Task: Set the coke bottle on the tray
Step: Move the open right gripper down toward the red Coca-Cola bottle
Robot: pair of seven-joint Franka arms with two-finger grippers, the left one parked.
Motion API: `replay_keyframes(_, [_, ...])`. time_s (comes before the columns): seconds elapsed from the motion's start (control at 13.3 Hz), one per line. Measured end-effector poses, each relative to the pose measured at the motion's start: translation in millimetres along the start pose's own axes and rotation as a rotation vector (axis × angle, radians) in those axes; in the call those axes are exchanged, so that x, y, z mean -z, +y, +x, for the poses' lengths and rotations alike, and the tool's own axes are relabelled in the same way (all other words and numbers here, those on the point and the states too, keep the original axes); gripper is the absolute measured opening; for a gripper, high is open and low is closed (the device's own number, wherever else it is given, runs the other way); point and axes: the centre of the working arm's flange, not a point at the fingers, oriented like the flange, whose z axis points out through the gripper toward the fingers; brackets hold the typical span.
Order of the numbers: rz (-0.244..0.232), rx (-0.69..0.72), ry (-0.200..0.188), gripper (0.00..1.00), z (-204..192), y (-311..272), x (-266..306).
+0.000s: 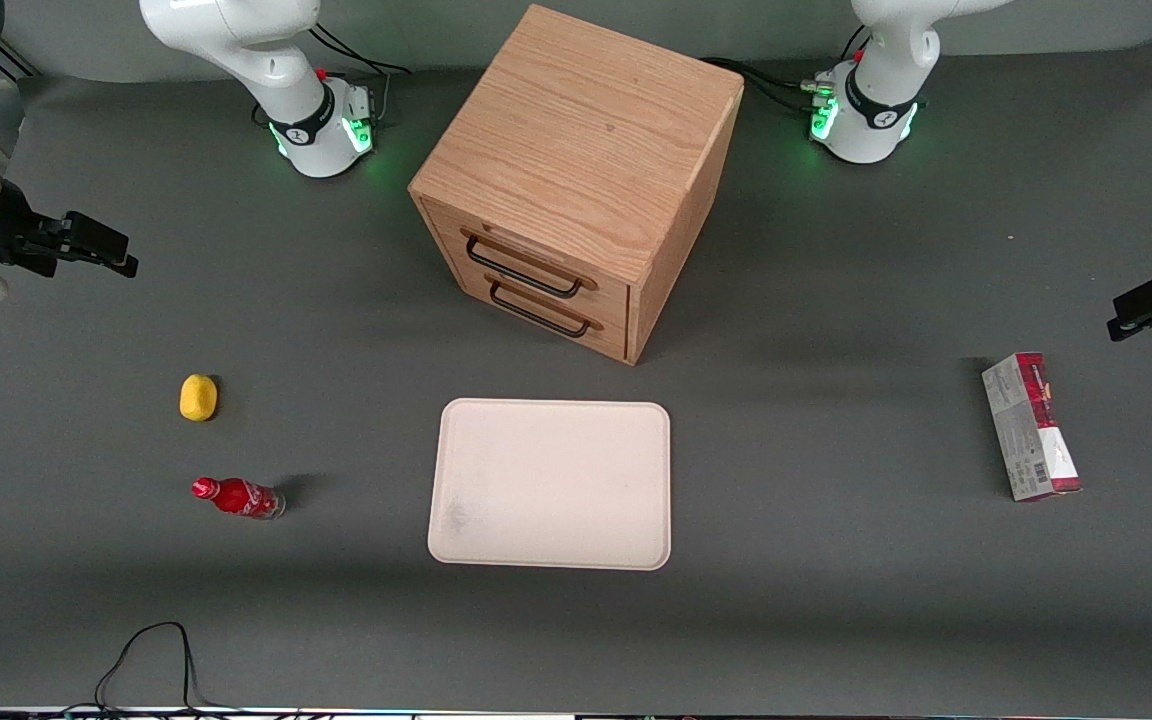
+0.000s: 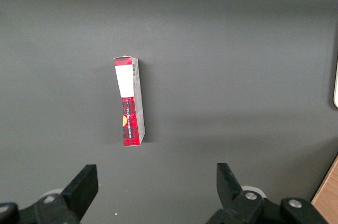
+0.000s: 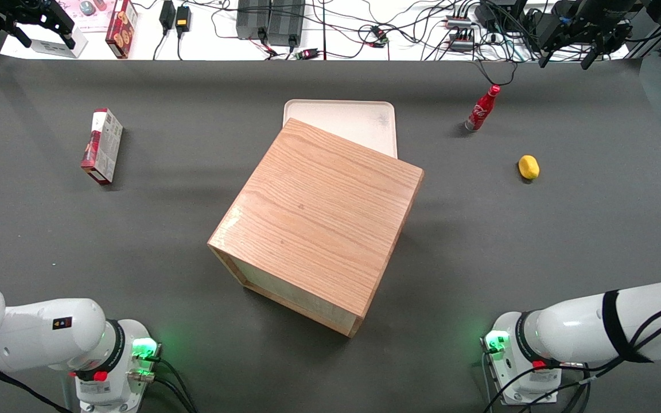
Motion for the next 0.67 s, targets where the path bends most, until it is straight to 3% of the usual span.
replay_keyframes(0.38, [-0.003,0.004,0.01,1.0,4.2,-3.3,1.8])
replay_keyframes(0.67, [-0.021,0.025,0.043,1.0,54.4,-10.0,0.6])
